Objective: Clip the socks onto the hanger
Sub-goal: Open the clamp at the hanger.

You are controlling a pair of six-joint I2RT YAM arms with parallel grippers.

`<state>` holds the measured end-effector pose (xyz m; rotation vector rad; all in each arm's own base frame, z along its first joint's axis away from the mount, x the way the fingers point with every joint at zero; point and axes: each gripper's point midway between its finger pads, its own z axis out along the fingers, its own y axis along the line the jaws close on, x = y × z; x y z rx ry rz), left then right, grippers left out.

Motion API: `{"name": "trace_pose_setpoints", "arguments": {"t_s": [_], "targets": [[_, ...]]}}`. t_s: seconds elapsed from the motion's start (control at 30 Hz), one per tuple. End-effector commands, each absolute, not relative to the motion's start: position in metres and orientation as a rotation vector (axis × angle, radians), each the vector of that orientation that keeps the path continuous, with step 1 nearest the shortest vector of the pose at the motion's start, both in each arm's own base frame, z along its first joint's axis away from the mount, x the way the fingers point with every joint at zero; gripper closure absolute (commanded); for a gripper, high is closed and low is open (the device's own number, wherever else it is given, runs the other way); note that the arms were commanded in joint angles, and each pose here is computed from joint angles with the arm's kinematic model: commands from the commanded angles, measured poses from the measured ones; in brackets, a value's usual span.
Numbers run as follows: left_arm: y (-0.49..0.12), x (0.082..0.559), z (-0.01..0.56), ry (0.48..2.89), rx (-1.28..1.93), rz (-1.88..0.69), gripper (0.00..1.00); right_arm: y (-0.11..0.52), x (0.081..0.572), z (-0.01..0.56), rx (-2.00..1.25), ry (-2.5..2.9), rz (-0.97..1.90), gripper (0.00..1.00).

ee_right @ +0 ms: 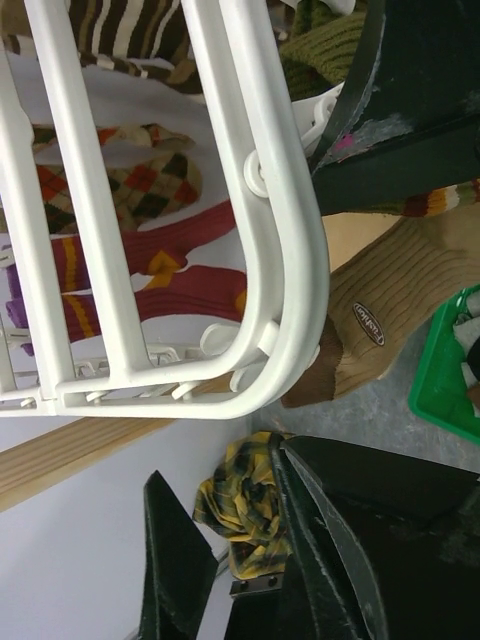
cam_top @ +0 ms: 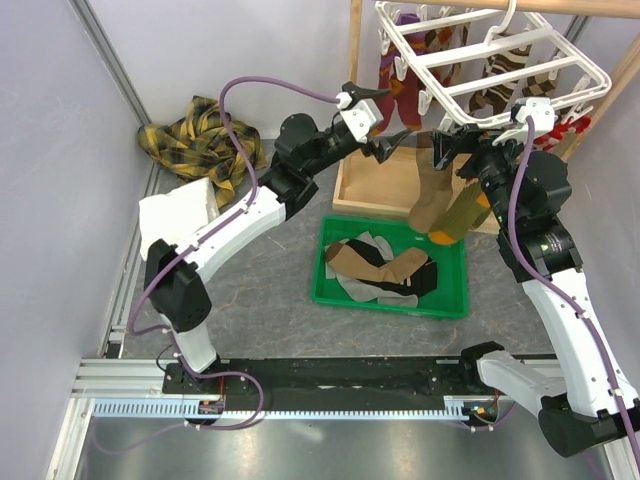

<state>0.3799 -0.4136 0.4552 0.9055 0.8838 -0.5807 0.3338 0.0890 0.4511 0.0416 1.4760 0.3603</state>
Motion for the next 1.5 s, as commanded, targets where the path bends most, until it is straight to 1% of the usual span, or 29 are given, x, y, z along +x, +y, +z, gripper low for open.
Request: {"name": "trace_pose_setpoints", "arguments": {"t_s": [0.0, 0.13, 0.17, 0.37, 0.67, 0.9, 1.1, 1.2, 1.27, 1.47], "targets": [[-0.421, 0.385, 0.487, 0.826, 0.812, -0.644, 0.12, 0.083, 0.331, 0.454, 0.049, 1.455, 0.328, 0.04], [-0.428, 0.398, 0.494, 0.812, 0.779, -0.639, 0.14, 0.081, 0.331, 0.455, 0.055, 1.45, 0.319, 0.04], [-0.433, 0.403, 0.487, 0.824, 0.783, -0.639, 0.16, 0.081, 0.331, 0.455, 0.056, 1.451, 0.318, 0.03], [-0.442, 0.409, 0.483, 0.829, 0.767, -0.662, 0.25, 0.08, 0.331, 0.453, 0.056, 1.452, 0.315, 0.03], [-0.466, 0.392, 0.483, 0.787, 0.787, -0.661, 0.27, 0.081, 0.33, 0.454, 0.057, 1.446, 0.317, 0.03], [-0.474, 0.392, 0.483, 0.803, 0.736, -0.651, 0.28, 0.081, 0.328, 0.455, 0.056, 1.443, 0.319, 0.02], [-0.469, 0.406, 0.487, 0.84, 0.644, -0.63, 0.45, 0.079, 0.326, 0.458, 0.059, 1.436, 0.313, 0.02], [-0.47, 0.407, 0.486, 0.838, 0.642, -0.63, 0.6, 0.08, 0.323, 0.461, 0.056, 1.427, 0.318, 0.02], [-0.471, 0.406, 0.484, 0.843, 0.643, -0.632, 0.64, 0.08, 0.323, 0.461, 0.057, 1.425, 0.319, 0.02], [-0.473, 0.407, 0.478, 0.854, 0.646, -0.635, 0.64, 0.082, 0.318, 0.468, 0.043, 1.409, 0.333, 0.02]]}}
